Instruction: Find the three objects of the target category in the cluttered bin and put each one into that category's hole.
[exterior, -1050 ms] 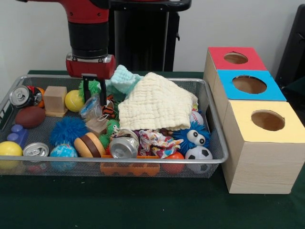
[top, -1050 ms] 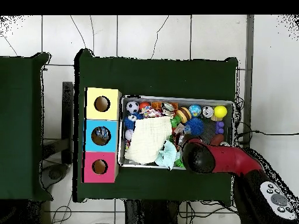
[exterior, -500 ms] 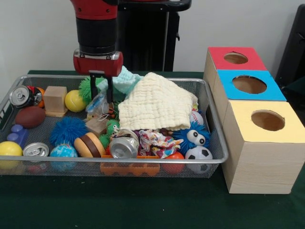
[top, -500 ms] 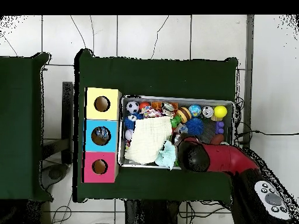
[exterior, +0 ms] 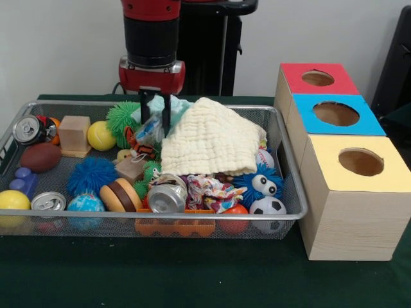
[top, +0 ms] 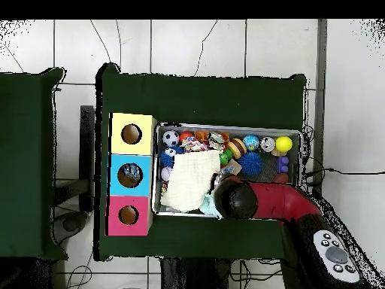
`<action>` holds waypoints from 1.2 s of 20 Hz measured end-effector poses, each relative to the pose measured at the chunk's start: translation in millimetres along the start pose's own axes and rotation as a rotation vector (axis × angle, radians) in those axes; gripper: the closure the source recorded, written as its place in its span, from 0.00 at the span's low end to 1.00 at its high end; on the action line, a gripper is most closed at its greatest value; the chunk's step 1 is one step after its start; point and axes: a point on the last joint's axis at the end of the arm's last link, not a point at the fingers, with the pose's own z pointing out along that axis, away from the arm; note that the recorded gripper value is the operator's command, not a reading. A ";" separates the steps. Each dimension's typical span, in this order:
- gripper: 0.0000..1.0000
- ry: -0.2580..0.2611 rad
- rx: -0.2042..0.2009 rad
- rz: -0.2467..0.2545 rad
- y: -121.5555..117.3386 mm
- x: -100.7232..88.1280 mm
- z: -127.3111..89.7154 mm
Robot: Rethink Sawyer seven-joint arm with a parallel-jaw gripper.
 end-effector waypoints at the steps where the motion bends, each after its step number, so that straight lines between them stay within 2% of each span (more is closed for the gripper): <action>1: 1.00 0.009 0.003 -0.001 4.4 0.0 -2.6; 11: 1.00 0.022 0.003 0.035 32.2 -9.4 -26.5; 15: 1.00 0.042 0.008 0.054 39.4 -10.0 -36.5; 18: 1.00 0.071 0.013 0.062 46.1 -8.3 -44.6; 20: 1.00 0.100 0.016 0.067 51.2 -6.1 -50.5; 21: 1.00 0.131 0.022 0.066 55.4 -3.9 -55.9; 24: 1.00 0.163 0.029 0.065 58.9 -1.7 -60.1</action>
